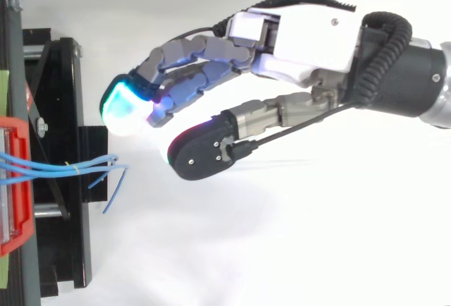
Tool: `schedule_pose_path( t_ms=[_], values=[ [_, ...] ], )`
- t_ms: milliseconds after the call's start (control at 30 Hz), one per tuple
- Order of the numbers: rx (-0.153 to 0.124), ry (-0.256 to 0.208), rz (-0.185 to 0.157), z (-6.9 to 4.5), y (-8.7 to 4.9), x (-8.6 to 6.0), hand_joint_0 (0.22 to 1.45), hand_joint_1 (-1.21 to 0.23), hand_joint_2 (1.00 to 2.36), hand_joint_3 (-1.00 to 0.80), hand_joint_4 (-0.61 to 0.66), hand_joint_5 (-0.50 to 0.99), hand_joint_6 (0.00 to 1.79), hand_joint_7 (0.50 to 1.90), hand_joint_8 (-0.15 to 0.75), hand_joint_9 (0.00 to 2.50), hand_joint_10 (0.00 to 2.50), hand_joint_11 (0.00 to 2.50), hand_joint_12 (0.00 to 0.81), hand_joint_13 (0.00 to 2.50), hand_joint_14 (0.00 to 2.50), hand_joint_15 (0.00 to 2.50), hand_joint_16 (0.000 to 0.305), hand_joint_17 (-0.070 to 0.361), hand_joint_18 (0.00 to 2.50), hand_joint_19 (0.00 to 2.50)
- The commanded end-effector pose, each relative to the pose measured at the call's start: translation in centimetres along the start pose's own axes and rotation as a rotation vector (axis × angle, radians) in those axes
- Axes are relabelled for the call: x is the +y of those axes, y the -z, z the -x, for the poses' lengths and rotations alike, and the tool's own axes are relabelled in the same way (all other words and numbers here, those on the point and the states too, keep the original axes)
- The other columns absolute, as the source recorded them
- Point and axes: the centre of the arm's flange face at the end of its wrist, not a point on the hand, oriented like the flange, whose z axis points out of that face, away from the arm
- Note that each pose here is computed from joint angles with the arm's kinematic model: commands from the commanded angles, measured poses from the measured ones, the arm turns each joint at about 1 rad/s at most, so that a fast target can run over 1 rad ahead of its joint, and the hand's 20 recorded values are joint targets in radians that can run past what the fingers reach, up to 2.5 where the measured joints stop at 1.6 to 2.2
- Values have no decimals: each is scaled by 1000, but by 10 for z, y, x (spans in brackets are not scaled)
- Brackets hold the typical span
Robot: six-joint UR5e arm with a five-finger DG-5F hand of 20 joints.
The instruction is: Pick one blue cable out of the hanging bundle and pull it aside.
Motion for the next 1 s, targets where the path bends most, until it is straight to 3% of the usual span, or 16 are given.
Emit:
schedule_pose_path(
  t_ms=[0, 133, 167, 200, 233, 267, 467, 633, 733, 900, 933, 967],
  values=[
    [-1, -7, 8, -4, -4, -2, 577, -573, 1005, -442, 298, -155, 502, 757, 294, 721, 6, 192, 304, 605, 9, 220, 35, 79, 394, 138],
    [-14, -9, 24, -4, -6, 0, 577, -574, 1004, -442, 299, -154, 502, 758, 293, 725, 6, 180, 303, 607, 9, 217, 35, 79, 395, 139],
    [-18, -8, 18, -8, -10, -11, 576, -574, 1005, -441, 302, -154, 502, 756, 295, 724, 8, 185, 304, 607, 9, 214, 35, 79, 394, 134],
    [-15, -8, 21, -8, -11, -12, 577, -574, 1004, -443, 299, -154, 502, 759, 296, 724, 7, 192, 303, 607, 9, 218, 35, 79, 394, 138],
    [-12, -10, 13, -10, -14, -24, 577, -574, 1005, -442, 300, -153, 502, 755, 294, 725, 6, 182, 302, 607, 9, 214, 35, 79, 393, 144],
    [-13, -22, 21, -13, -20, -26, 577, -574, 1004, -444, 299, -153, 502, 758, 295, 725, 6, 175, 302, 607, 9, 221, 35, 79, 394, 138],
    [-6, -48, 28, -19, -35, -30, 577, -574, 1005, -442, 305, -152, 502, 757, 295, 730, 5, 183, 302, 609, 9, 225, 35, 79, 397, 144],
    [-7, -39, 21, -21, -41, -29, 577, -575, 1005, -442, 303, -151, 502, 757, 293, 736, 6, 191, 303, 611, 9, 222, 35, 79, 396, 140],
    [-7, -30, 32, -23, -41, -27, 577, -577, 1004, -443, 304, -151, 502, 757, 295, 735, 6, 190, 301, 612, 9, 222, 35, 79, 397, 139],
    [-3, -33, 39, -30, -48, -42, 577, -582, 1004, -444, 303, -150, 502, 759, 294, 737, 6, 190, 301, 616, 9, 226, 35, 79, 399, 143],
    [0, -42, 60, -32, -53, -37, 577, -583, 1005, -445, 305, -150, 502, 764, 294, 738, 7, 196, 302, 617, 9, 227, 35, 79, 399, 149],
    [0, -41, 60, -33, -54, -39, 577, -583, 1004, -444, 303, -149, 502, 765, 293, 739, 8, 188, 301, 617, 9, 220, 35, 79, 400, 145]
  ],
)
